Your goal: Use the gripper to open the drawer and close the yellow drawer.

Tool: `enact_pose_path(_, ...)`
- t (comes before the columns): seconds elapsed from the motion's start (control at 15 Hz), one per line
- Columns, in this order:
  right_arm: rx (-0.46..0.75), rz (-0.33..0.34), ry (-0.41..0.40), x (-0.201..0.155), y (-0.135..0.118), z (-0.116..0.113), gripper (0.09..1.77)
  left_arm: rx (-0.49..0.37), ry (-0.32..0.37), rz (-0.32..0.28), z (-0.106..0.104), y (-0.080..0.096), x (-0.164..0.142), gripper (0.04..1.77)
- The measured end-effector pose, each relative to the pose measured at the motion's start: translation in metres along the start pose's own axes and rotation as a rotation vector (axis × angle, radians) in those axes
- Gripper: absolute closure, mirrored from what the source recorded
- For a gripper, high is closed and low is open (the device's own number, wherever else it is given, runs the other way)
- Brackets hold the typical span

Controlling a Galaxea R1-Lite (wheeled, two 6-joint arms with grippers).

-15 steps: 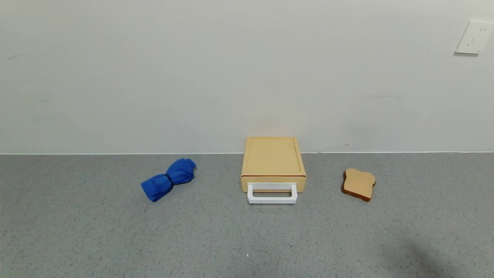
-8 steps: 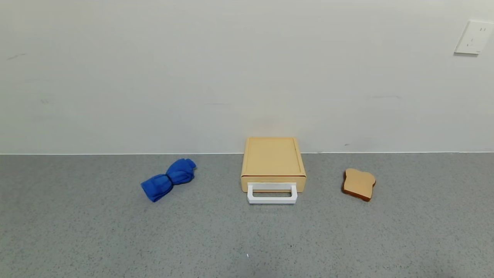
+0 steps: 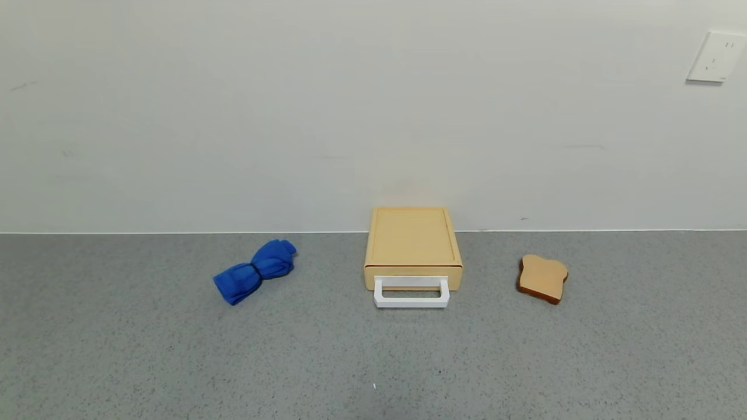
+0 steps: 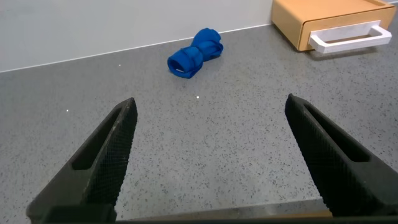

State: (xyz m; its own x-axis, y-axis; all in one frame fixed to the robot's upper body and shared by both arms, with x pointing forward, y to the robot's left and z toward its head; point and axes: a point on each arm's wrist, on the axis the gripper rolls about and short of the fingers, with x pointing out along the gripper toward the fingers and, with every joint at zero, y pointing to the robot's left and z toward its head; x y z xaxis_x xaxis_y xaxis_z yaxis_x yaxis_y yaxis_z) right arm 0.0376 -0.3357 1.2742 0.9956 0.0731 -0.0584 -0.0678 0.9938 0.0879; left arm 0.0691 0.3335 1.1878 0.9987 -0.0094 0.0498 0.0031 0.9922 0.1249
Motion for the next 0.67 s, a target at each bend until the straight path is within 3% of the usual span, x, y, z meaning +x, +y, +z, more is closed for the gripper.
enact_pose_path(0.2, -0.011, -0.01, -0.101, 0.003, -0.002, -0.02, 0.16, 0.0, 0.0, 0.0, 0.0, 0.0, 0.0, 0.09)
enact_pose_path(0.4, -0.024, -0.062, -0.155, 0.012, -0.005, -0.039, 0.16, 0.0, 0.0, 0.0, 0.0, 0.0, 0.0, 0.09)
enact_pose_path(0.67, -0.087, -0.078, -0.143, 0.03, -0.01, -0.07, 0.16, 0.0, 0.0, 0.0, 0.0, 0.0, 0.0, 0.09)
